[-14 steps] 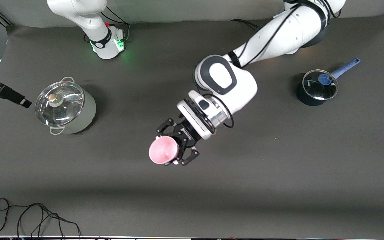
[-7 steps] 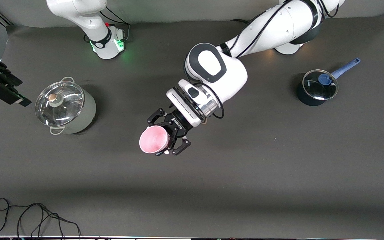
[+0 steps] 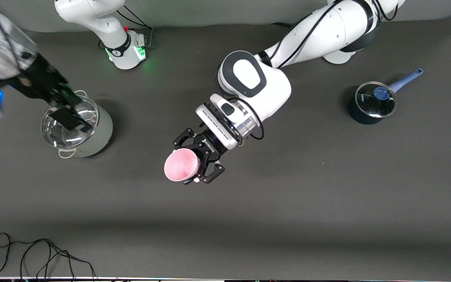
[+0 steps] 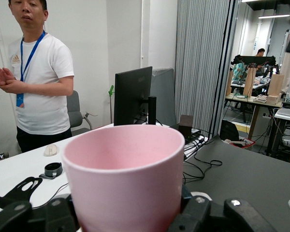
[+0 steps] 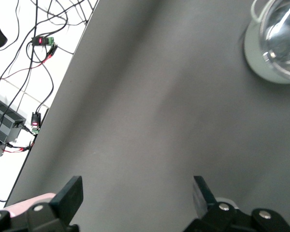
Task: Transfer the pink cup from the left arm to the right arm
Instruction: 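Reach the right gripper toward the pink cup held by the left gripper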
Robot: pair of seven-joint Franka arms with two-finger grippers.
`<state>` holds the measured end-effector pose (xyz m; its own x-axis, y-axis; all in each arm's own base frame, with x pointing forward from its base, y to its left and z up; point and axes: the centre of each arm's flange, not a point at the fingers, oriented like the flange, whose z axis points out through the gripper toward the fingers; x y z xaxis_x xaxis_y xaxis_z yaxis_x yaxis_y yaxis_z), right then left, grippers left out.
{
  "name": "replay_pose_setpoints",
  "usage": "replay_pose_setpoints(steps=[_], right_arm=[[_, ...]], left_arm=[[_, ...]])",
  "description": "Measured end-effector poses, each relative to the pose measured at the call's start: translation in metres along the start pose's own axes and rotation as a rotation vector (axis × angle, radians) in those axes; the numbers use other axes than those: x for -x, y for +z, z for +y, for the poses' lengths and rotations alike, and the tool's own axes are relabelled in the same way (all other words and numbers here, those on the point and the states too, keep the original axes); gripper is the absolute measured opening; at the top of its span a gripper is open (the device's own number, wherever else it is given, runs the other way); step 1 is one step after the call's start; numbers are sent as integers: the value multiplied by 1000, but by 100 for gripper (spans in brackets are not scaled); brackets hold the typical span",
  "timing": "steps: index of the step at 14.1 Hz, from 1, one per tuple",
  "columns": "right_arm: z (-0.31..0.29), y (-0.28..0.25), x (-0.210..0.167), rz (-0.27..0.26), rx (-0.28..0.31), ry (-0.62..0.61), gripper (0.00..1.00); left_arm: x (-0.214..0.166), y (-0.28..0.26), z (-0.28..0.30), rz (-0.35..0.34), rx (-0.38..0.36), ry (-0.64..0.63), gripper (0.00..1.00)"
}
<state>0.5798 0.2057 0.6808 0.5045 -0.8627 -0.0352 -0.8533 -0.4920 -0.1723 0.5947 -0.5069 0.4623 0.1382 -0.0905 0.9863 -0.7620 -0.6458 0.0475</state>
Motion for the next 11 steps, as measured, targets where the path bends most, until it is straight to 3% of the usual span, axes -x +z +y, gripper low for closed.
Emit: replay_pose_setpoints(steps=[4, 6, 8, 11], right_arm=[[-46, 23, 49, 1, -21, -13, 100], [-56, 20, 67, -2, -68, -27, 100], [-61, 12, 77, -8, -120, -28, 100], [-65, 11, 83, -14, -143, -35, 100]], left_arm=[[1, 1, 2, -3, 1, 4, 66], [1, 1, 3, -2, 1, 5, 66], [1, 1, 2, -2, 0, 5, 66], [1, 1, 2, -2, -1, 5, 66]])
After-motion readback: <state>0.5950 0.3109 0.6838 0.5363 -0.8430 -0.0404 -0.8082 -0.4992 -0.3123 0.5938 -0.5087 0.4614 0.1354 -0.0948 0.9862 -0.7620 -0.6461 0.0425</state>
